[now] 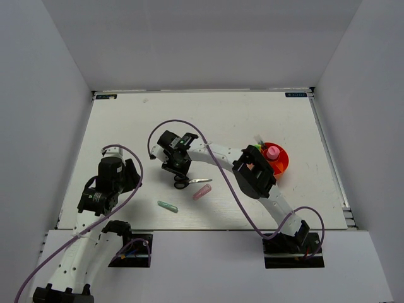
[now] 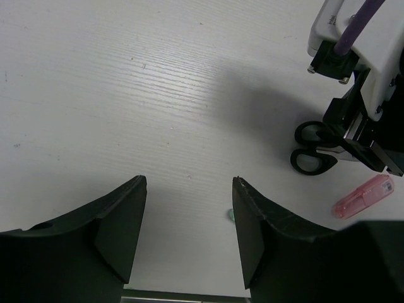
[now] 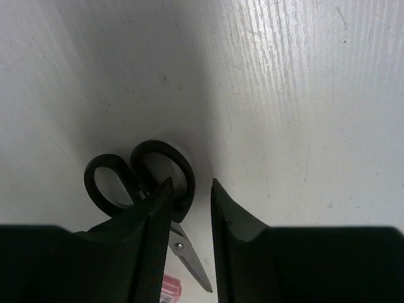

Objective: Sort the stationery into containers
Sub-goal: Pick up the scissors from the center of the board.

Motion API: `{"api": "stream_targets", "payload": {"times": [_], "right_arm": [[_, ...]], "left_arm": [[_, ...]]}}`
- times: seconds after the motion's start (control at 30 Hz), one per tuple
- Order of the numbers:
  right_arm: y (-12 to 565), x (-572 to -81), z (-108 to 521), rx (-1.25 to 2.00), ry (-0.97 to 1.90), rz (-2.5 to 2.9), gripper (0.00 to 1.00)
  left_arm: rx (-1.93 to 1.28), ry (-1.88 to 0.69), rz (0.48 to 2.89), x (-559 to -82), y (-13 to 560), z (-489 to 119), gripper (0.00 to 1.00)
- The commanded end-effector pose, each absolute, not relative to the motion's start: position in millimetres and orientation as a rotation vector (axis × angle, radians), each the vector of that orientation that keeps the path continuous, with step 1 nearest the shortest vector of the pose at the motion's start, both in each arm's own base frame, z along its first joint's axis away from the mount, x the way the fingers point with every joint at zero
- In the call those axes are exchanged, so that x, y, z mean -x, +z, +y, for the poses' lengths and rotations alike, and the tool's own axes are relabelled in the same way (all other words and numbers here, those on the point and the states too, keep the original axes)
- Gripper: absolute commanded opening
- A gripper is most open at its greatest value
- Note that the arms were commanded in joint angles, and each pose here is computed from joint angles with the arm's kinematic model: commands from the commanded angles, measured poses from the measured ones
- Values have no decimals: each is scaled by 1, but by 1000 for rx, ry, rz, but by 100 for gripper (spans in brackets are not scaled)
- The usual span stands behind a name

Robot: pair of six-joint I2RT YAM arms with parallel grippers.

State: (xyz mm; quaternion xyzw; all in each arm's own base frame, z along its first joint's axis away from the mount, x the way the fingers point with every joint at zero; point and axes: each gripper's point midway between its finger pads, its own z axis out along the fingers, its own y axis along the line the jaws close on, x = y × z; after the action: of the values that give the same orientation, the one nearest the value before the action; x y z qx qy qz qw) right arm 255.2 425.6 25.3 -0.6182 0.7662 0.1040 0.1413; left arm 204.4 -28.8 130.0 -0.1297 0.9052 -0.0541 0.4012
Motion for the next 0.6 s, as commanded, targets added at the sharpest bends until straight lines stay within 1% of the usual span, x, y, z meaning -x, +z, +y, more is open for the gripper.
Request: {"api": "stream_targets", "payload": {"times": [0.0, 0.07, 0.13, 0.2, 0.23, 0.27, 0.3, 0.33, 0.37, 0.4, 0.43, 0.47, 0.5, 0.53, 0.57], "right_arm": [[39, -260, 432, 1749, 317, 2180, 34], [45, -257, 432, 1746, 332, 2176, 34], [72, -253, 436, 1719, 389, 2147, 36], [93, -252, 436, 1689, 416, 2126, 36], [107, -253, 434, 1669, 417, 2110, 36], [123, -253, 433, 1649, 423, 2082, 36], [129, -255, 430, 1633, 394, 2074, 36], [143, -259, 421, 1587, 367, 2057, 36], [147, -265, 413, 1558, 311, 2054, 33], [138, -272, 401, 1522, 234, 2075, 15], [173, -279, 397, 1424, 248, 2011, 3], [165, -288, 375, 1369, 125, 2039, 0], [154, -290, 364, 1326, 99, 2062, 0], [178, -291, 350, 1236, 116, 2023, 0], [170, -290, 336, 1207, 76, 2042, 0]], "left_arm": [[313, -152, 2281, -206, 132, -30, 67], [285, -179, 2281, -206, 132, -35, 67], [253, -231, 2283, -208, 133, -43, 65], [211, -270, 2293, -209, 130, -51, 60], [160, -332, 2305, -211, 129, -62, 50], [147, -364, 2301, -215, 131, -67, 50], [106, -437, 2331, -215, 129, -79, 27], [69, -512, 2340, -216, 131, -91, 16], [47, -579, 2359, -219, 136, -101, 8], [57, -607, 2405, -221, 131, -107, 0], [51, -615, 2419, -222, 130, -110, 0], [52, -614, 2452, -230, 129, -114, 0], [8, -625, 2467, -230, 128, -124, 6], [-1, -592, 2456, -237, 132, -124, 16], [-16, -589, 2503, -240, 123, -131, 22]]}}
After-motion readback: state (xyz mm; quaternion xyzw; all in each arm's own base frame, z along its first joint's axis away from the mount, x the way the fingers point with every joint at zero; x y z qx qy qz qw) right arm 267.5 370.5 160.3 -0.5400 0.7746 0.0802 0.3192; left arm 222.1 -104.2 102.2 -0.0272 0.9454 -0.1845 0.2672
